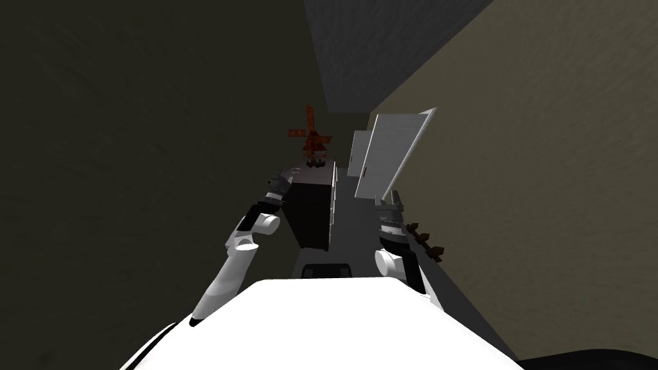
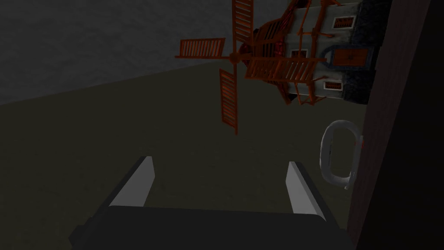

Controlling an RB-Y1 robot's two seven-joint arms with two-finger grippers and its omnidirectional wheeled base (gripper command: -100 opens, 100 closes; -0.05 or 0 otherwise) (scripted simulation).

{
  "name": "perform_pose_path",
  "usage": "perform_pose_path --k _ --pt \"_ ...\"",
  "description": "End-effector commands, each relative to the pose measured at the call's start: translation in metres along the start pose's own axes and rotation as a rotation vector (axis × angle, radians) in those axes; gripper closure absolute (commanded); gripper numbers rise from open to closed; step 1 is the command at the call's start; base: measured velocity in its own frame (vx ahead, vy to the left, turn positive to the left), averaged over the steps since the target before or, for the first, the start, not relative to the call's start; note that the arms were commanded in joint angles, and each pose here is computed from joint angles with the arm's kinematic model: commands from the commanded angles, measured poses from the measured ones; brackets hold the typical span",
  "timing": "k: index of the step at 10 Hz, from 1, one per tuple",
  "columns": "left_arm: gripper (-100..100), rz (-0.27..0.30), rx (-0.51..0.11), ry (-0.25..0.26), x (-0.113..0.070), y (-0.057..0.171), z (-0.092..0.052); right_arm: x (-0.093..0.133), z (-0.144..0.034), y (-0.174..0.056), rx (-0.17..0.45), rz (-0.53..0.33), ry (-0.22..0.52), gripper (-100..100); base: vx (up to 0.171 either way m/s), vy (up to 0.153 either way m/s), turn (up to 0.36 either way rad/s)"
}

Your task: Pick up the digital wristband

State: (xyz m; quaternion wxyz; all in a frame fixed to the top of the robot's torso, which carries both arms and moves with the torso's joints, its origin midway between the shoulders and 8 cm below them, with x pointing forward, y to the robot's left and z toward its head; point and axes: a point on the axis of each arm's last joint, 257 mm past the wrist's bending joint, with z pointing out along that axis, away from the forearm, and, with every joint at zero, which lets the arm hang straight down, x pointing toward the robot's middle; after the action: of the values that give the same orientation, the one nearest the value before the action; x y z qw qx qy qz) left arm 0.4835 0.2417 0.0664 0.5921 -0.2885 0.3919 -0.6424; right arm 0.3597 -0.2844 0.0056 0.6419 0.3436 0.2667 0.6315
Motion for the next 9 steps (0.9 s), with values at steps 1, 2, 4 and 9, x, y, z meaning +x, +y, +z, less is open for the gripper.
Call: perform_pose_path --k 1,2,4,9 --pt "-100 0.001 -0.022 0.014 0.000 0.002 0.013 0.000 0.000 0.000 0.000 0.000 0.000 0 -0.031 -0.042 -0.048" --pt "-100 0.001 -0.048 0.027 -0.004 0.007 0.021 0.000 0.000 0.000 0.000 0.000 0.000 0 -0.033 -0.057 -0.072" --pt "-100 0.002 -0.081 0.049 -0.003 0.008 0.040 0.000 0.000 0.000 0.000 0.000 0.000 0 -0.029 -0.044 -0.066" --pt "-100 0.004 -0.159 0.084 -0.004 0.012 0.071 0.000 0.000 0.000 0.000 0.000 0.000 0 -0.017 -0.034 -0.053"
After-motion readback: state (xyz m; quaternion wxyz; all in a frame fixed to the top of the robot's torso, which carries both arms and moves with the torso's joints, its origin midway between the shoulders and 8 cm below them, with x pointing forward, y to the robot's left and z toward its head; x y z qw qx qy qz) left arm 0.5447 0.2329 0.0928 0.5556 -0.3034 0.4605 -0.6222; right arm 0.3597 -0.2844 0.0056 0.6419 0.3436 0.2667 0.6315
